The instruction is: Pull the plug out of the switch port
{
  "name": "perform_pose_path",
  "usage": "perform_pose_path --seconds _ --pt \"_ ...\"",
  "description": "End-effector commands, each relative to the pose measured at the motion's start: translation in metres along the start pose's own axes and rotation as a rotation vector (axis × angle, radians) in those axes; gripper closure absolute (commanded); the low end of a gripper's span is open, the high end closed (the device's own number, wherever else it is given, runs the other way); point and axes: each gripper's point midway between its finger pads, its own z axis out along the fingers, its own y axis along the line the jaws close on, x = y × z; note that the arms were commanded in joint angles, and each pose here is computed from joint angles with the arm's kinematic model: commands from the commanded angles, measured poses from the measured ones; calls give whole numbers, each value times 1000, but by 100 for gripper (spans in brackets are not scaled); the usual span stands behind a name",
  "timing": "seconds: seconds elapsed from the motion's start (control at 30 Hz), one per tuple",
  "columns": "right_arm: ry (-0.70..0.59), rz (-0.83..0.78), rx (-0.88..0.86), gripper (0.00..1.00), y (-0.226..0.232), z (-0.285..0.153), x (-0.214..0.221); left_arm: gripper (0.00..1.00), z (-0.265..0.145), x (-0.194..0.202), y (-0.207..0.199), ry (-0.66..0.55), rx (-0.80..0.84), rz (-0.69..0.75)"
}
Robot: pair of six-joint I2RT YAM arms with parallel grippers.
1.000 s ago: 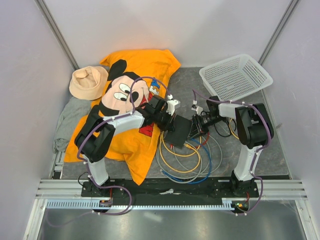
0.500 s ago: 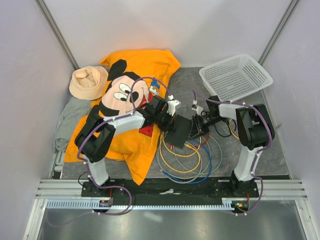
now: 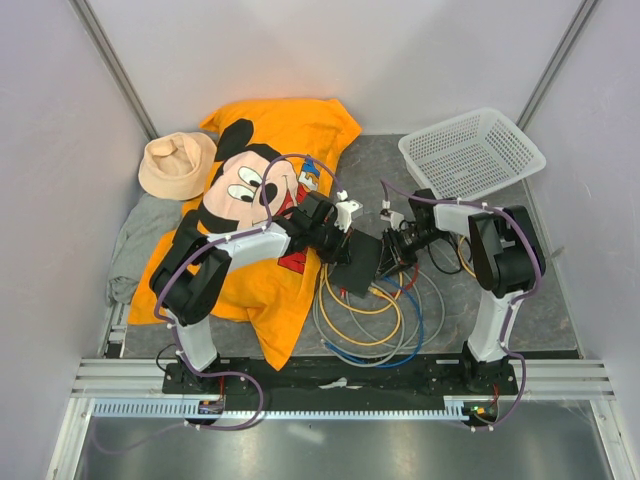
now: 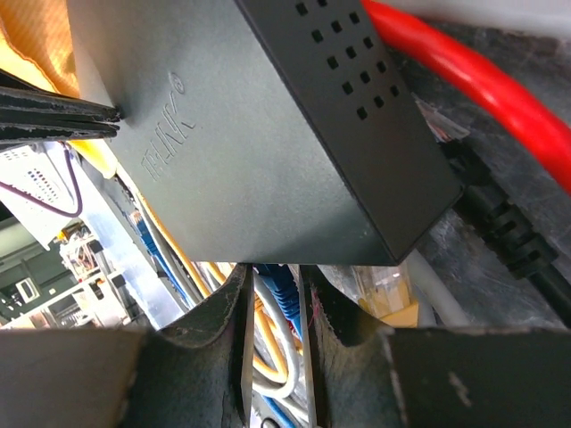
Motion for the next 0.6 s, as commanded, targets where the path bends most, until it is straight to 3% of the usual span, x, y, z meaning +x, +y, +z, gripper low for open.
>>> perform_pose_path --seconds 0.0,0.13,0.37,0.57 --pt "-25 -54 264 96 -61 -2 -27 98 5 12 7 30 -37 -13" --pt "-35 -51 254 98 -60 -6 -42 98 6 12 6 34 -35 -14" --pt "-26 -22 261 100 -60 -3 2 98 4 12 5 28 -35 -8" --pt "-112 -26 189 100 -63 -18 -60 98 6 14 5 33 -35 -4"
